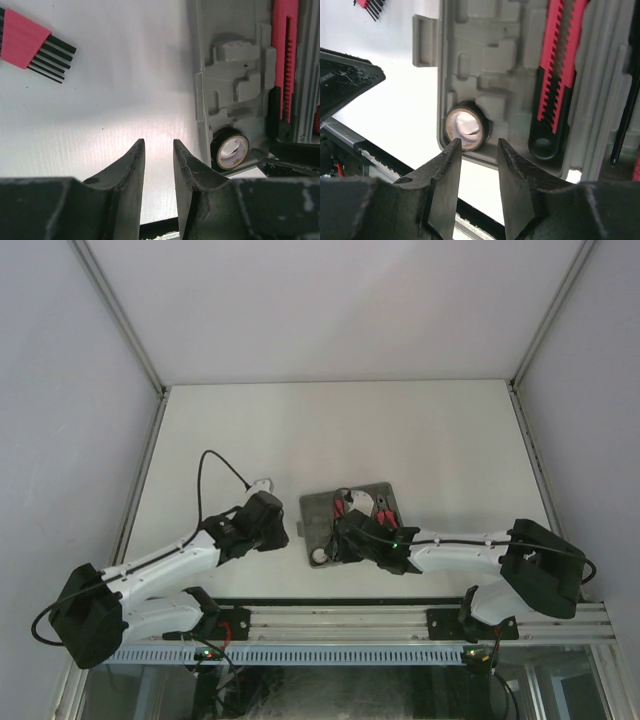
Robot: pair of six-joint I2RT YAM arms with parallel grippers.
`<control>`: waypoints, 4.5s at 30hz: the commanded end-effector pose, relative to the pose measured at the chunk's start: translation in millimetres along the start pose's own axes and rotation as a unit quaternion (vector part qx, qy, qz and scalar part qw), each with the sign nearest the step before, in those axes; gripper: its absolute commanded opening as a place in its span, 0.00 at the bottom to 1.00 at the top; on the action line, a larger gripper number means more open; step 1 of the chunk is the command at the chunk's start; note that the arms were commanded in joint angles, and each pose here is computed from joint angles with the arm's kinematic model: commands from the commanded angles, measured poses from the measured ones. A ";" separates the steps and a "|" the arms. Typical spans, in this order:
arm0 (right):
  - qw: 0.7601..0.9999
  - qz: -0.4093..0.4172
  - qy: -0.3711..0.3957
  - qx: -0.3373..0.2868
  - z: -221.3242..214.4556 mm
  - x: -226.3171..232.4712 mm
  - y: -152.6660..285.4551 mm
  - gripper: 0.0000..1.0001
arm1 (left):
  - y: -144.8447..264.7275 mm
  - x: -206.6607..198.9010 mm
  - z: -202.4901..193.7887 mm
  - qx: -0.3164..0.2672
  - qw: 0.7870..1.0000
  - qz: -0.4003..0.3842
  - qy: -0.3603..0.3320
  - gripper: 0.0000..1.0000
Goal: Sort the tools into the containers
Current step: Adjust the engineering item in the storage box.
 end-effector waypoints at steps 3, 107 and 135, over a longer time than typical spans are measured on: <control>0.997 -0.019 0.076 0.013 29.4 26.7 2.3 0.38 | 2.6 -3.7 8.4 -0.016 0.997 -0.071 0.027 0.32; 0.972 -0.086 0.195 0.099 45.9 60.7 -22.4 0.39 | -18.6 23.0 0.0 -0.004 0.993 -0.086 0.078 0.27; 0.968 -0.102 0.197 0.121 37.5 53.6 -30.2 0.39 | -20.1 20.7 0.4 -0.001 0.993 -0.087 0.076 0.26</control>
Point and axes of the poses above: each gripper's point midway between its finger pads, its own y axis back along the fingers, its own x axis along the line the jaws close on, z = x × y, the point moved 8 cm from there along y, back along the fingers, and after that the axes turned 14 degrees about y, right-handed, at the moved point
